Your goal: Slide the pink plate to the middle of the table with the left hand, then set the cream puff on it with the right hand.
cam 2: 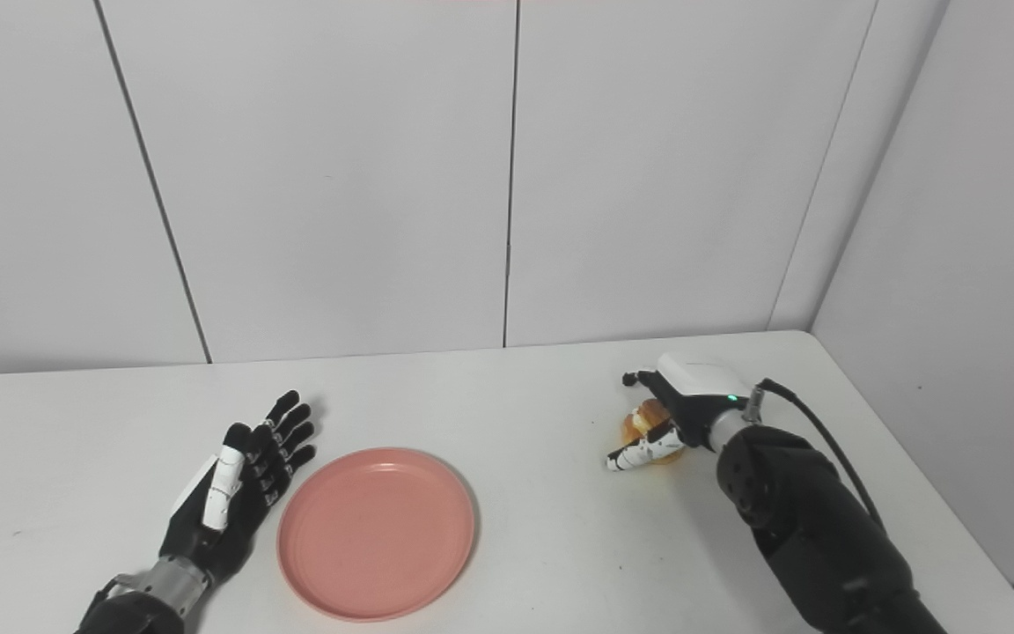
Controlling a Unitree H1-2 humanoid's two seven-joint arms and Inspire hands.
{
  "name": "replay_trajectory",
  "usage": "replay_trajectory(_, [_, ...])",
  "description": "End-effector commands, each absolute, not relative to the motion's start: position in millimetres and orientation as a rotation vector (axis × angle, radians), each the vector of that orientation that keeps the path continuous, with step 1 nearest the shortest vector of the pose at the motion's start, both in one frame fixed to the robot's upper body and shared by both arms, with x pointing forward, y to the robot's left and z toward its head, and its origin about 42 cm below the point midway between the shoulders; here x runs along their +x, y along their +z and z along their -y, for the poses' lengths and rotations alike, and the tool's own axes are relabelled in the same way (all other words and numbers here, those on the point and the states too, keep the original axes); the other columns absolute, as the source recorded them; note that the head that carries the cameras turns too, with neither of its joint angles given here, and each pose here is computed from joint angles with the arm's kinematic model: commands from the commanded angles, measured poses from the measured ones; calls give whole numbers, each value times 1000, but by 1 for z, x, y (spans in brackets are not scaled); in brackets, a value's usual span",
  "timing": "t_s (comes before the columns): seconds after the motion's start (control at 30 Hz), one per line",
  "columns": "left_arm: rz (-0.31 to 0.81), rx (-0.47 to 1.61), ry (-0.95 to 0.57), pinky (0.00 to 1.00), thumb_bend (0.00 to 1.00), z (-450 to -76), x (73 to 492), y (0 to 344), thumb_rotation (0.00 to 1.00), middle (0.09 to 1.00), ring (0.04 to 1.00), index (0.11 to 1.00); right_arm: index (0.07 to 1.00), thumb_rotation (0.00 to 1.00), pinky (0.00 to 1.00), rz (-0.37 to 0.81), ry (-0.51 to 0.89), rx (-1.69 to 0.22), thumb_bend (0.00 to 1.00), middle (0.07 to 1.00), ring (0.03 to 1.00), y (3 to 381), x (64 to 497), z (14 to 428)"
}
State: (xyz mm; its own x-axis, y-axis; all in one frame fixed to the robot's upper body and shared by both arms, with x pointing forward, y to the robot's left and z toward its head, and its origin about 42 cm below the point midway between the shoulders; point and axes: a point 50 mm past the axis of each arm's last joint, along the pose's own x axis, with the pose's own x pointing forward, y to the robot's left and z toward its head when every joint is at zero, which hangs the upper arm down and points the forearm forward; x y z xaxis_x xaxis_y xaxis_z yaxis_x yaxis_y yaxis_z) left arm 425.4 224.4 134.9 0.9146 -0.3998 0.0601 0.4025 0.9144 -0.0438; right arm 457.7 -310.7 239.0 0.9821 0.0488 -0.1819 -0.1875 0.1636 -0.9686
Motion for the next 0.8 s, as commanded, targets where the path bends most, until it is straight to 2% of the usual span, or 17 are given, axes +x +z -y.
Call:
replay_trajectory(0.0, [-94,-51,-385,973,919,-234,411,104,959,999,1000,1000,822,465,726,-82,118,-1415,1000,864,860,264,464,315])
replay_trajectory(0.27, [-97,-57,-391,985,914,-236,410,104,960,1000,1000,1000,813,482,669,-104,147,-1414,1000,846,831,261,463,317])
replay_trajectory(0.53, [-98,-50,-392,975,913,-236,410,105,956,1000,1000,1000,805,435,656,-114,157,-1412,1000,844,820,261,461,319])
replay_trajectory(0.67, [-99,-49,-394,974,908,-236,410,104,959,1000,1000,1000,801,326,642,-118,154,-1398,1000,836,802,259,461,318])
replay_trajectory(0.7, [-99,-49,-394,965,905,-236,410,103,959,1000,1000,1000,803,228,639,-121,153,-1394,982,835,799,259,460,318])
replay_trajectory(0.73, [-99,-48,-391,962,904,-236,410,103,959,1000,1000,1000,804,194,637,-121,149,-1387,976,835,798,258,460,318])
replay_trajectory(0.77, [-97,-48,-391,956,910,-236,409,104,956,996,1000,1000,804,109,616,-122,145,-1382,967,833,786,258,460,318])
